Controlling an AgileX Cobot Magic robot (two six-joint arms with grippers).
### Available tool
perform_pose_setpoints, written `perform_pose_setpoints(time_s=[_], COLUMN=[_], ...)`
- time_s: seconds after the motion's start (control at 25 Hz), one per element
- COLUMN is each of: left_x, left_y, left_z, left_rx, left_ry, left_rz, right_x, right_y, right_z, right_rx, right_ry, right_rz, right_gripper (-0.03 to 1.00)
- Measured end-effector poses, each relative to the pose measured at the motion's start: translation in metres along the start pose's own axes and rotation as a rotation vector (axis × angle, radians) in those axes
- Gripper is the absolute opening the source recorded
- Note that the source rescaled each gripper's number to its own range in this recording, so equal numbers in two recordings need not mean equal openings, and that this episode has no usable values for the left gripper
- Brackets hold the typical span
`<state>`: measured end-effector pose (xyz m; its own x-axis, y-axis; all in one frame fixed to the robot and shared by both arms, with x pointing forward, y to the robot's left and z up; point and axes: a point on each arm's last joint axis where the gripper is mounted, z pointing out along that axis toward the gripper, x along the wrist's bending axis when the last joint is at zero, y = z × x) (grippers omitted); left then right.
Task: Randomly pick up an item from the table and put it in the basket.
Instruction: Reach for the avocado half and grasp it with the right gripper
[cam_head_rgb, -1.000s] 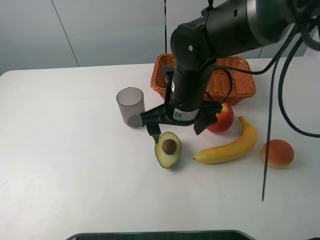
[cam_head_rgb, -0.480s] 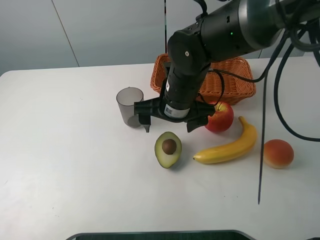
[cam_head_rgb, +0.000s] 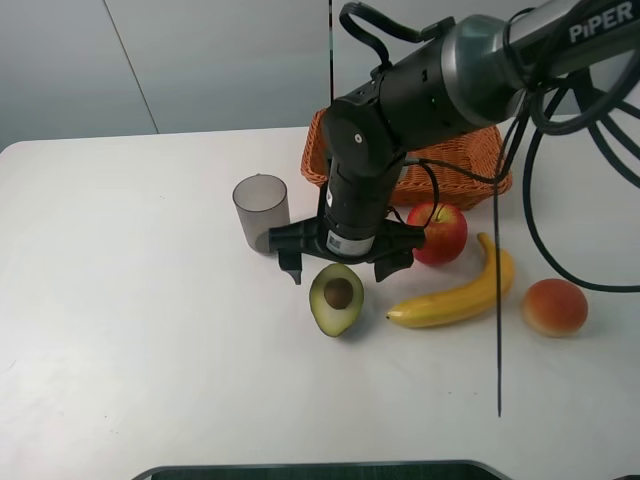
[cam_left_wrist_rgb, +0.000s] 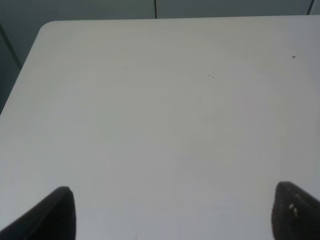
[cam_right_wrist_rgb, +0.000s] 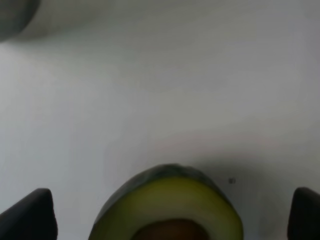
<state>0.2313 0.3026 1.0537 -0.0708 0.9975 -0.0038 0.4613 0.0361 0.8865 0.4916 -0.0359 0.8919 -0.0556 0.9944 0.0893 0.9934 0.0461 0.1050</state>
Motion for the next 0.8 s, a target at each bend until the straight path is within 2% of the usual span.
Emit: perform_pose_setpoints(time_s=[0.68, 0.72, 0.76, 0.8], left_x=[0.0, 0.0, 0.0, 0.0], left_y=[0.0, 0.0, 0.0, 0.0], left_z=[0.0, 0.0, 0.0, 0.0], left_rx=[0.0, 0.0, 0.0, 0.0], left_ry=[0.0, 0.0, 0.0, 0.0], left_rz=[0.0, 0.0, 0.0, 0.0], right_x=[-0.001, -0.001, -0.001, -0.001], right_y=[-0.003, -0.003, -0.003, -0.003], right_z=[0.025, 0.025, 0.025, 0.025], right_rx=[0.046, 0.046, 0.046, 0.046], right_ry=[-0.019, -0.019, -0.019, -0.019], right_rz=[0.007, 0.006, 0.005, 0.005], right_gripper=[1.0, 0.96, 0.79, 0.49])
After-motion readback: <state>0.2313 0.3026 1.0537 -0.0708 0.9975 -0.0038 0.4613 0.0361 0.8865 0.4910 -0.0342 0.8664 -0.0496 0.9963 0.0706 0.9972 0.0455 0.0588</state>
